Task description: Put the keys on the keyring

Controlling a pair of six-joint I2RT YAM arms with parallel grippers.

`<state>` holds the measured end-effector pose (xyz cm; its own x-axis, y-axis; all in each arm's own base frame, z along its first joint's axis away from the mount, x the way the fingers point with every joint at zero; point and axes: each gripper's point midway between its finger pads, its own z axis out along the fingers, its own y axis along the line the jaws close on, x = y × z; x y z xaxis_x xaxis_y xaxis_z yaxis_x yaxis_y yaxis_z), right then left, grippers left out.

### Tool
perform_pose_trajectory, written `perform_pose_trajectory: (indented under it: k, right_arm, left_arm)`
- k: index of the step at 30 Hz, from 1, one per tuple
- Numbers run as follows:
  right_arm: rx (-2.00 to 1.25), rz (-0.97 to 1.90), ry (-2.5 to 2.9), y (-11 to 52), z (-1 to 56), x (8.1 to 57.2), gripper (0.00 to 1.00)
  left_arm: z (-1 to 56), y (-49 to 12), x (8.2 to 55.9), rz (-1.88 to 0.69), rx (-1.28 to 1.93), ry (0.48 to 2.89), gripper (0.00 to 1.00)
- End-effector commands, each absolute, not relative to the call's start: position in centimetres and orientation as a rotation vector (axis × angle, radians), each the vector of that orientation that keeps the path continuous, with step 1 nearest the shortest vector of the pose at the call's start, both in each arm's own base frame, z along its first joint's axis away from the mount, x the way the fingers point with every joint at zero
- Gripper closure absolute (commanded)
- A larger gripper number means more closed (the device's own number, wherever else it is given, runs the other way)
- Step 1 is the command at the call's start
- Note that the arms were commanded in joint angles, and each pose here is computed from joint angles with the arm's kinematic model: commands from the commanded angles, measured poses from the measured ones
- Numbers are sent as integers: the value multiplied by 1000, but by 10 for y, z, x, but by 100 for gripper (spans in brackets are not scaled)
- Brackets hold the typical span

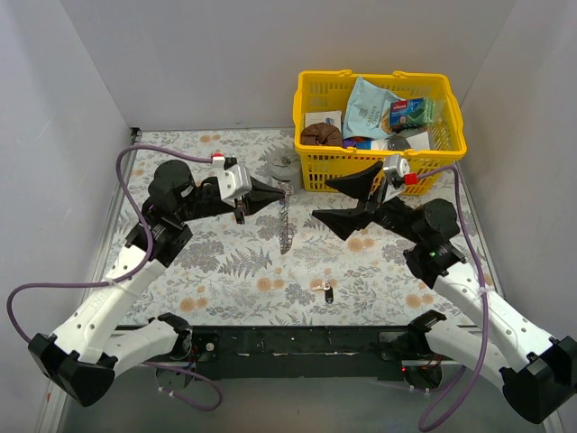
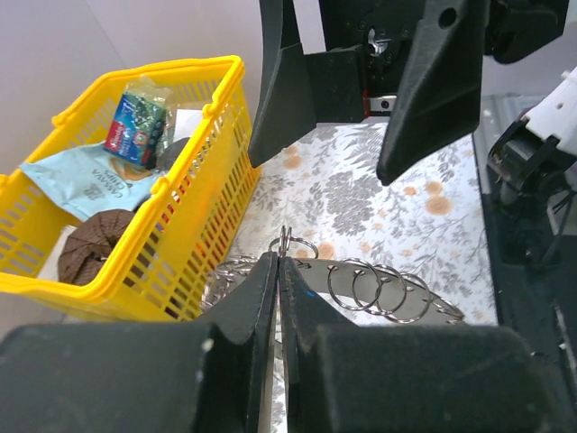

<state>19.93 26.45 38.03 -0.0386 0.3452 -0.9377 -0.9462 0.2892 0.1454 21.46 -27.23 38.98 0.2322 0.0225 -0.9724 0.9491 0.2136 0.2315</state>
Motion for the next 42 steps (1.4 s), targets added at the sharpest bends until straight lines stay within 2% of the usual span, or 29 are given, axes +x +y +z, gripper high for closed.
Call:
perform_pose_trajectory:
  k: [1,10,18,26,31,37,42]
  right_arm:
    - [-685,1170,1176,263,374,201,4]
    - [-704,1154,1226,265,360,206,3]
    - [-682,1125,1371,265,336,217,2]
    - [-573,1042,1766,254,258,231,2]
    - [-549,979,2020,241,195,221,5]
    - [-433,860,2311,217,134,206,9]
    - [-342,704,2471,201,108,196,9]
  left_arm:
    - [390,-260,213,-698,1207,1034,100]
    - [382,-247,207,-551,1280,957,100]
    - [369,-246,218,-574,1228,1079,100]
    - [331,-256,232,-732,1109,1312,100]
    - [291,-261,228,-841,1055,1426,100]
    - [274,-255,236,-865,921,1538,100]
    - [274,-248,237,-926,790,1585,100]
